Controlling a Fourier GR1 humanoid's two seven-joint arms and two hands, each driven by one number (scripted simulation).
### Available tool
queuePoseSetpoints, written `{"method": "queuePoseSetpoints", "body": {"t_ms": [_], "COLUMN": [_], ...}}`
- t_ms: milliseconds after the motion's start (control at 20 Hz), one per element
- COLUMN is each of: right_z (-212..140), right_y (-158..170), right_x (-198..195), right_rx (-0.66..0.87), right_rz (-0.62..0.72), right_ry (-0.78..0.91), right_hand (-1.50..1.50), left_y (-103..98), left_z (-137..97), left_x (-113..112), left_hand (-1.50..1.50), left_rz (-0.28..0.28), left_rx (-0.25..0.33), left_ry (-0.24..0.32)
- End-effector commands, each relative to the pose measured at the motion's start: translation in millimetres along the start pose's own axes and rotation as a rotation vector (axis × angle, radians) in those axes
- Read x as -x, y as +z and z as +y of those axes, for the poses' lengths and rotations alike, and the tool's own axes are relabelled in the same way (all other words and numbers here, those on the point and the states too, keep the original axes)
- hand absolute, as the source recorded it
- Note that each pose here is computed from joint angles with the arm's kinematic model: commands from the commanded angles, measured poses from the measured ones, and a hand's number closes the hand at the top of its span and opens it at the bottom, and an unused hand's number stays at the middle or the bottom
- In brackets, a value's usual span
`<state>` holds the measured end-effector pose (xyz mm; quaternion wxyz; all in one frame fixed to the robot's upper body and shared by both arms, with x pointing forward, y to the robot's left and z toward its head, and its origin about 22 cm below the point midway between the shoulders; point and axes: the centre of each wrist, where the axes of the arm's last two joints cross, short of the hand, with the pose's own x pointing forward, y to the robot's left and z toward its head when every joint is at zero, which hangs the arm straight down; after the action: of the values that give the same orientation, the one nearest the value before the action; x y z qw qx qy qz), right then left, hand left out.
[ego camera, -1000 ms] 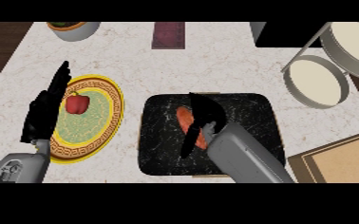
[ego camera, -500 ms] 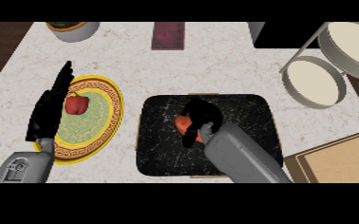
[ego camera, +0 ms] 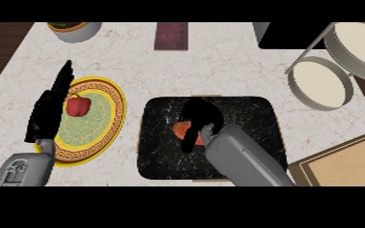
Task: Pick the sweet potato from the tray and place it in the tiered basket
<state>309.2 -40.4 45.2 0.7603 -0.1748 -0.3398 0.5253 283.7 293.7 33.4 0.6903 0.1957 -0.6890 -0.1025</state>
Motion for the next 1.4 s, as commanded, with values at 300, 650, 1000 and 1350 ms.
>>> {"method": "queuePoseSetpoints", "body": {"t_ms": [300, 650, 1000, 1350], "right_z": [10, -56, -102, -148], "right_y": [-15, 52, 103, 153], "right_x": [3, -12, 0, 19], "right_rx": [0.398, 0.745, 1.101, 1.224], "right_rz": [-0.033, -0.193, -0.241, -0.097], "right_ry": [-0.035, -0.312, -0.316, -0.162], "right_hand": [1.5, 1.5, 1.5, 1.5], "left_y": [-1, 11, 6, 2], "left_z": [-4, -1, 9, 21], "left_x": [2, 4, 12, -5], "left_hand": [0.0, 0.0, 0.0, 0.0], "left_rz": [0.004, 0.034, 0.026, 0.014], "left_rx": [0.012, 0.005, -0.018, -0.014], "left_ry": [-0.009, 0.01, -0.002, 0.001]}}
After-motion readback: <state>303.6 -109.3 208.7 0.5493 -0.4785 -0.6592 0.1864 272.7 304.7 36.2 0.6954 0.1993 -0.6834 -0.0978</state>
